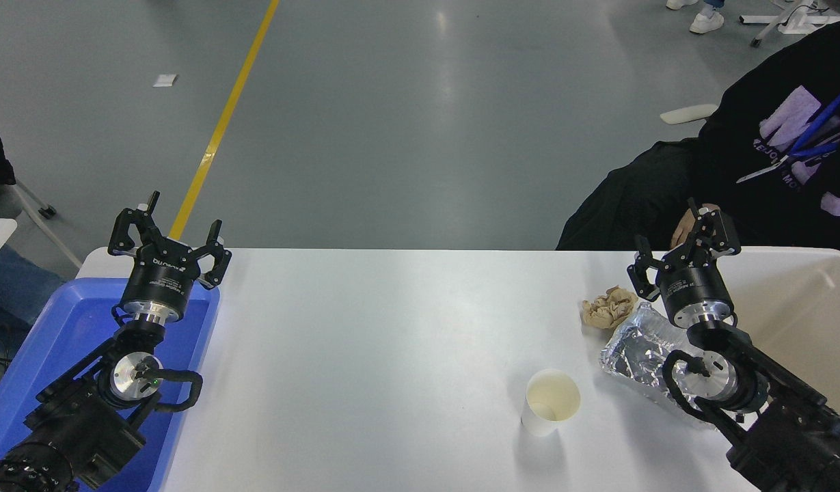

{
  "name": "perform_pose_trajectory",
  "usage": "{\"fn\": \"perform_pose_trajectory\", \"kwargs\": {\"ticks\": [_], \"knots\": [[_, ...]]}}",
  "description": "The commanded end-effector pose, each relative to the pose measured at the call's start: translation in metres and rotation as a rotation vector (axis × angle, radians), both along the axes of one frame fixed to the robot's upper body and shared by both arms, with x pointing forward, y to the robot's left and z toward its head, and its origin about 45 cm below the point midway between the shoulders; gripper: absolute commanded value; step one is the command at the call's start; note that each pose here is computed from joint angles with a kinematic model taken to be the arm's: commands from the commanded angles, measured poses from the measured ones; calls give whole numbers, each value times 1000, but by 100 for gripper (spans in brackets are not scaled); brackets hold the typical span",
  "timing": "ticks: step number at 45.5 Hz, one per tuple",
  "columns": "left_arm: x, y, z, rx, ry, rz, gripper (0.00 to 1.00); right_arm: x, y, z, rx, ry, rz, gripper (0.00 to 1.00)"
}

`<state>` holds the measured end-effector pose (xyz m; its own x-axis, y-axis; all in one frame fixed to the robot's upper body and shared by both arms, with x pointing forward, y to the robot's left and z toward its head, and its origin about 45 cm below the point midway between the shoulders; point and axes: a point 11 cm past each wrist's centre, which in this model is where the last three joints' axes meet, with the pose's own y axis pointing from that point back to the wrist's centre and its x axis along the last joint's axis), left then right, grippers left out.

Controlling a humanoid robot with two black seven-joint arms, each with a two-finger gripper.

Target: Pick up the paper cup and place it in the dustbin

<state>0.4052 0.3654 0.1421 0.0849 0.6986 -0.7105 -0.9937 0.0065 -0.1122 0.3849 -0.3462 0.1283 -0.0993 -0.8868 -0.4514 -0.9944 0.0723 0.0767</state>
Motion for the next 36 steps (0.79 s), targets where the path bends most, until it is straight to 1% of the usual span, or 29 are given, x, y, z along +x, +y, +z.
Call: {"fn": "perform_pose_trajectory", "kwargs": {"ticks": [1,9,15,19,25,30,36], "knots": [[0,0,0,0,0,0,98,2,-1,3,-5,-5,2,100],[0,0,0,0,1,-1,98,-1,-3,-3,-41,24,18,100],[0,0,0,-1,0,0,98,-11,-20,-7,-163,88,86,100],[1,0,0,1,0,-1,98,-15,-29,-5,-260,146,173,100],[0,0,0,0,1,-1,98,-21,-50,5,-490,257,338,100],[1,0,1,0,-1,-2,98,-3,-54,31,-725,294,486,100],[1,0,0,0,0,-3,98,3,-71,62,-1027,393,667,100]]}}
